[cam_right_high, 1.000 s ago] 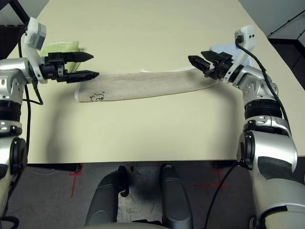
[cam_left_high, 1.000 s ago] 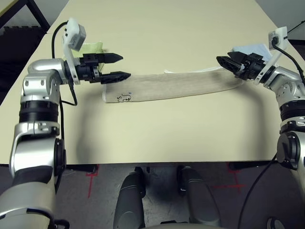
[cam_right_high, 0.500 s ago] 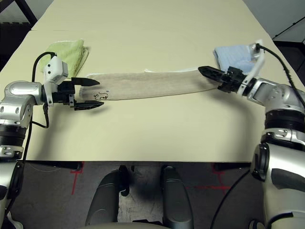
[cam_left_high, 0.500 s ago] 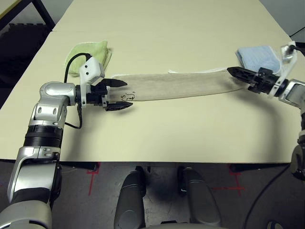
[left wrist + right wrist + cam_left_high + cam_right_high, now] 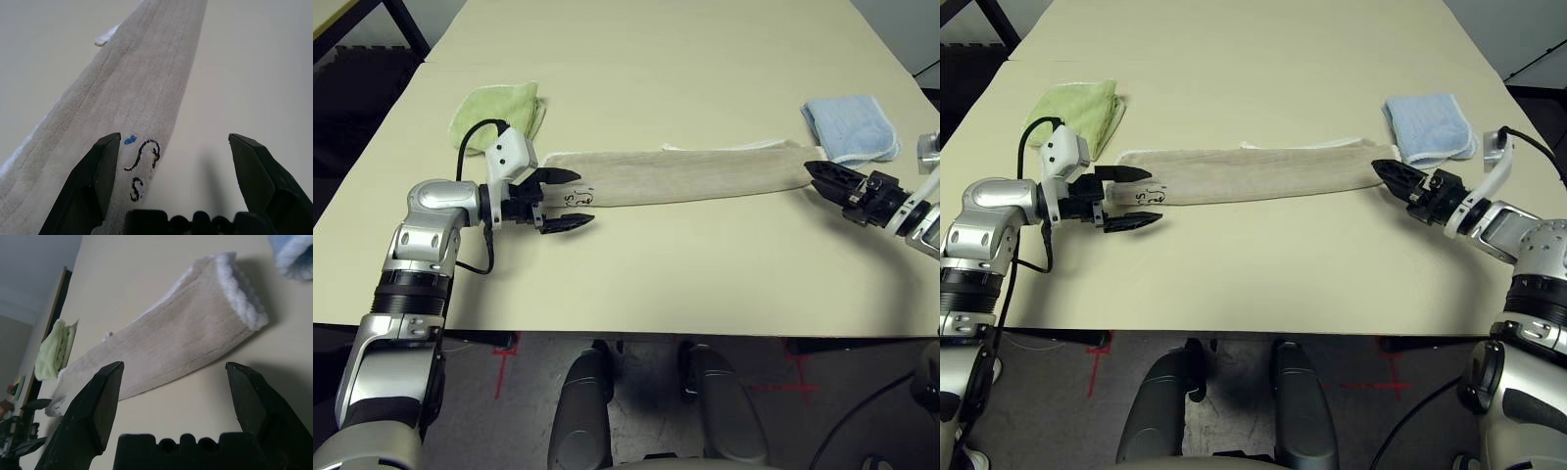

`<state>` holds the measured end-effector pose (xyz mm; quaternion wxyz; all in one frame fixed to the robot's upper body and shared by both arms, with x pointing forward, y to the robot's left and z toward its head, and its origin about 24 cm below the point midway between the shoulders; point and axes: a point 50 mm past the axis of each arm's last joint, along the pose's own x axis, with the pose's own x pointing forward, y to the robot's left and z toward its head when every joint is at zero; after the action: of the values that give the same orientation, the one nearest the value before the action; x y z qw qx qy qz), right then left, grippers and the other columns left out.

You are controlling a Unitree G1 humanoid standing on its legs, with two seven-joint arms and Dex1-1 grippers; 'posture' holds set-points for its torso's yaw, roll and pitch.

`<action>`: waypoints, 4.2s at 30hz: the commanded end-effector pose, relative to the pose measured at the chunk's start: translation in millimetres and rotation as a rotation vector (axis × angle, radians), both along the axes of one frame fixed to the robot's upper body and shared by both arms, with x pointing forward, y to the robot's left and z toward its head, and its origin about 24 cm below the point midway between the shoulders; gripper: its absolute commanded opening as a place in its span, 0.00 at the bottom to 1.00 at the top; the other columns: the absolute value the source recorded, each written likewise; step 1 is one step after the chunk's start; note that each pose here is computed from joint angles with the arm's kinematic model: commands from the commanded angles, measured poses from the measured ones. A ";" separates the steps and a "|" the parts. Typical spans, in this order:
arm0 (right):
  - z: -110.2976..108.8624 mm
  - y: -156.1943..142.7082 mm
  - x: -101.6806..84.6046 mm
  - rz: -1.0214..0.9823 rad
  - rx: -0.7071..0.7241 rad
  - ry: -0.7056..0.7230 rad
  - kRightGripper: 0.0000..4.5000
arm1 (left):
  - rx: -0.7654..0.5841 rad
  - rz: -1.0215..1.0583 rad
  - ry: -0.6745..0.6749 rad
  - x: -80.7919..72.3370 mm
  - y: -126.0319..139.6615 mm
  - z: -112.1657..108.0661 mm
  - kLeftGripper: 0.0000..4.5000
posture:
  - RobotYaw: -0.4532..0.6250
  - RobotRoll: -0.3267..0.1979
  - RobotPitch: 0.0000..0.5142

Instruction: Fold the towel and set it aside.

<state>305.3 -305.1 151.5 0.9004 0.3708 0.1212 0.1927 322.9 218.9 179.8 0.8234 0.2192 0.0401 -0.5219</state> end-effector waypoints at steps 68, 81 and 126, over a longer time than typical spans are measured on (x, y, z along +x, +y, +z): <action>38.2 64.7 20.4 0.278 -0.184 -0.207 0.00 | 0.007 -0.014 0.007 2.7 -4.5 4.8 1.00 | 0.32 0.62 0.40; 22.8 118.7 25.0 0.426 -0.310 -0.152 0.00 | 0.012 -0.013 0.001 5.3 -3.8 6.2 1.00 | 0.33 0.62 0.40; 32.0 212.2 18.9 0.758 -0.725 -0.491 1.00 | 0.019 -0.022 0.012 5.2 -9.5 2.4 1.00 | 0.34 0.62 0.37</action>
<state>324.8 -93.8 177.5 0.8393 -0.0787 0.1130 0.5260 328.8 213.2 185.2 0.8214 0.2181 0.0438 -0.5252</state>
